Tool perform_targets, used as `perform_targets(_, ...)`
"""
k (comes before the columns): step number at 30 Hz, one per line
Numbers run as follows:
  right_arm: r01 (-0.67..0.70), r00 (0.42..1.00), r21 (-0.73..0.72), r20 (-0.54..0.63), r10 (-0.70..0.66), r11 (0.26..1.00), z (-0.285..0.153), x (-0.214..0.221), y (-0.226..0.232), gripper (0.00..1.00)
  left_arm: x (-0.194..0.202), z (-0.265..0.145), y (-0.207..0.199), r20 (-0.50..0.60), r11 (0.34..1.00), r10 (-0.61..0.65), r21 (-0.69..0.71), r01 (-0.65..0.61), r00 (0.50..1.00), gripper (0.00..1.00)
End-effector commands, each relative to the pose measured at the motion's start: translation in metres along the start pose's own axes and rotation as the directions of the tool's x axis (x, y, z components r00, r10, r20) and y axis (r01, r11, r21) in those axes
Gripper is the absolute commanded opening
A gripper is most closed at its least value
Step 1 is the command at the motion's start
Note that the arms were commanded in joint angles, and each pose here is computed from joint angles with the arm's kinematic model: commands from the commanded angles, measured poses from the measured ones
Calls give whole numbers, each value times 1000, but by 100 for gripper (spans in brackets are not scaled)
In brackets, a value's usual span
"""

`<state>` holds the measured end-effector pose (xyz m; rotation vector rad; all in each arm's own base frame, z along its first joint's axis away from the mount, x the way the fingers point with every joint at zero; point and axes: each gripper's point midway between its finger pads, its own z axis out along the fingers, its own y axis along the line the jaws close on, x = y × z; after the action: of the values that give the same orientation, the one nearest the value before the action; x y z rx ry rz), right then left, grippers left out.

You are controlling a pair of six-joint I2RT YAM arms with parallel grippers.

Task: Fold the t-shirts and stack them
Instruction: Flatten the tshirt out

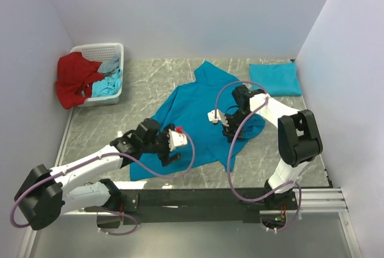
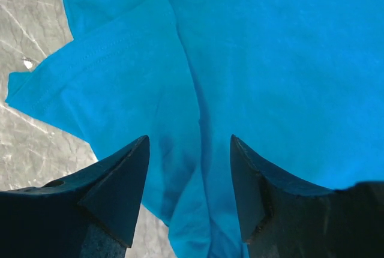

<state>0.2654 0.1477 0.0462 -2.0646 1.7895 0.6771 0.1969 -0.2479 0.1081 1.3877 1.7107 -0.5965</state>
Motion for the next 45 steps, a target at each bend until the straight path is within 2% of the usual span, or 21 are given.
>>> perform_targets(1,-12,1000,5,-10,12,1000,3,4,0,61,16,5,-19,-47,984,167,77,-163,985,87)
perform_targets(5,-16,1000,6,-8,16,1000,3,4,5,57,42,8,-30,-132,974,217,91,-206,967,81)
perform_targets(10,-40,999,-11,-13,40,999,3,4,4,44,68,12,-46,-226,962,256,155,-225,940,80)
perform_targets(14,-43,999,-2,-24,43,999,3,6,5,42,81,13,-52,-263,956,276,172,-236,924,80)
perform_targets(20,-53,998,-17,-32,52,998,4,7,10,26,92,17,-49,-319,960,267,164,-225,909,67)
perform_targets(22,-60,998,-11,-31,59,998,2,6,11,18,100,19,-50,-348,961,262,175,-212,900,59)
perform_targets(25,-77,997,7,-13,77,997,-5,2,10,7,104,20,-47,-382,963,259,169,-209,887,39)
perform_targets(26,-103,995,19,6,102,995,-9,0,9,1,103,21,-45,-385,965,257,158,-211,886,22)
perform_targets(28,-142,989,57,35,140,988,-22,-6,2,0,98,18,-36,-393,968,252,112,-226,884,3)
perform_targets(31,-170,983,122,92,160,978,-47,-16,-10,0,84,12,-24,-369,968,245,38,-249,897,0)
perform_targets(32,-219,973,162,111,203,962,-56,-17,-18,0,81,10,-18,-361,965,248,6,-264,899,0)
perform_targets(36,-288,957,365,146,251,885,-102,-36,-64,0,49,-8,43,-322,935,181,-236,-264,929,0)
perform_targets(37,-307,951,442,167,259,843,-127,-47,-85,0,29,-20,81,-285,913,119,-346,-218,951,0)
perform_targets(39,-312,950,560,207,236,767,-164,-64,-122,0,7,-34,134,-243,859,54,-483,-169,968,0)
perform_targets(40,-329,943,642,254,213,692,-204,-84,-148,0,-26,-60,182,-163,792,9,-601,-106,987,0)
perform_targets(41,-333,941,686,290,176,647,-230,-98,-162,0,-37,-64,204,-143,778,-10,-623,-83,990,0)
perform_targets(42,-309,941,757,332,69,575,-286,-133,-172,0,-52,-83,231,-96,734,-43,-678,-33,994,0)
perform_targets(43,-361,917,752,395,62,552,-306,-140,-179,0,-108,-109,261,-9,676,11,-737,-14,1000,0)
perform_targets(44,-372,902,762,431,13,530,-332,-155,-179,0,-135,-126,273,36,644,35,-765,5,999,0)
perform_targets(45,-357,883,797,458,-102,487,-379,-186,-171,0,-162,-146,283,86,609,64,-792,29,994,0)
